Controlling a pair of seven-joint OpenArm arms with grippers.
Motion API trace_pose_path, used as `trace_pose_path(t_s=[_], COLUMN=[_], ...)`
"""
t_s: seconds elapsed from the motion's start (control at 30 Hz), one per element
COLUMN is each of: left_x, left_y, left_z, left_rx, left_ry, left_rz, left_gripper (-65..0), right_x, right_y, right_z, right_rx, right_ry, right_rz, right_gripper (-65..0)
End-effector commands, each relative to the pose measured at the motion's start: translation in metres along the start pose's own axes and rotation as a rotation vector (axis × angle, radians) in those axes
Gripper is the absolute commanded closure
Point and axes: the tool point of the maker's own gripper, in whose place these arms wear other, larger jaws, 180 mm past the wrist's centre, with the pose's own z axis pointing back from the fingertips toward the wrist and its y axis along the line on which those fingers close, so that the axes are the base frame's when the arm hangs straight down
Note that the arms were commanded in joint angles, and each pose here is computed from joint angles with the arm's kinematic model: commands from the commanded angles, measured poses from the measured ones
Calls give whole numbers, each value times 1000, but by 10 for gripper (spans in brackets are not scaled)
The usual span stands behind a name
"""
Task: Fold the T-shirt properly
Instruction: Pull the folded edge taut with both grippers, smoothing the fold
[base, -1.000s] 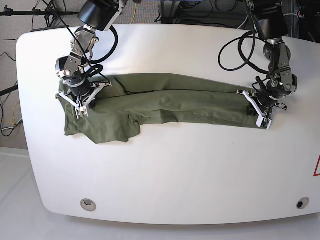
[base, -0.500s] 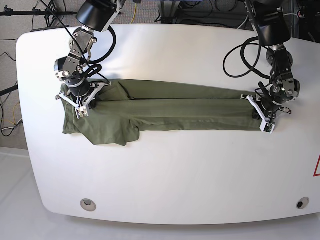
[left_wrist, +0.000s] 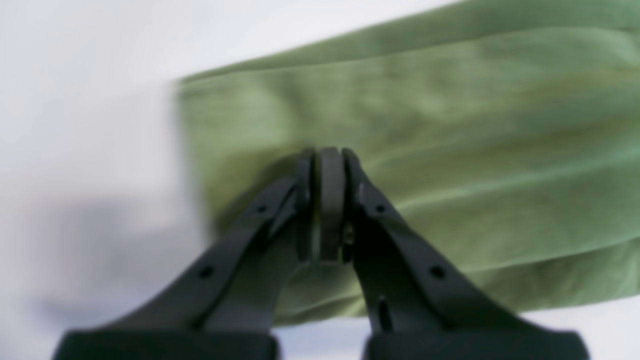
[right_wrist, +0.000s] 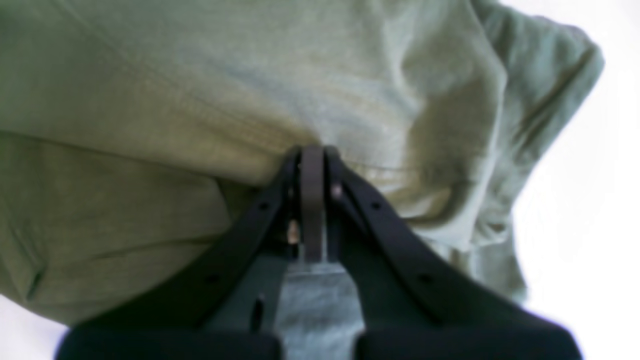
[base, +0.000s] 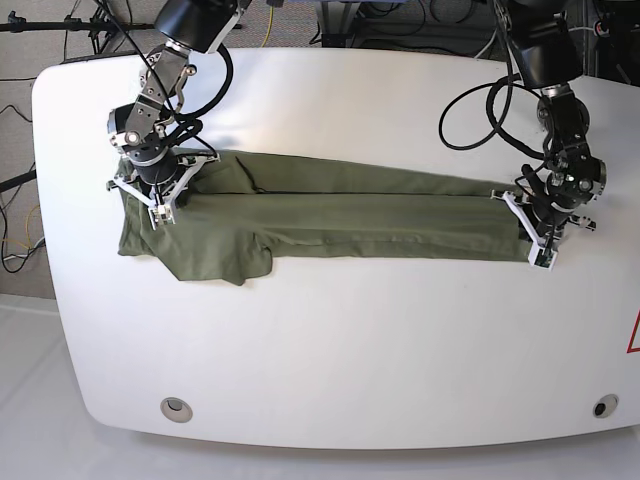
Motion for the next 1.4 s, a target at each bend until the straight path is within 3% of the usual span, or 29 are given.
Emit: trace_pose_path(t_s=[0.0,0.63,1.37], left_x=[36,84,23], left_y=[13,53,26], left_z=[12,78,72], left_rx=[40,224,169], left_ry=[-101,-224,-97], left_rz=[-20,-35,-30], left_gripper=[-12,-12,-12], right_x=[27,70,61], right_y=[-8,-28,-27], right_z=[7,33,35], right_rx=[-31,-117,-119], right_ry=[-79,-193,-170], right_rz=[6,47,55], right_gripper=[0,0,0])
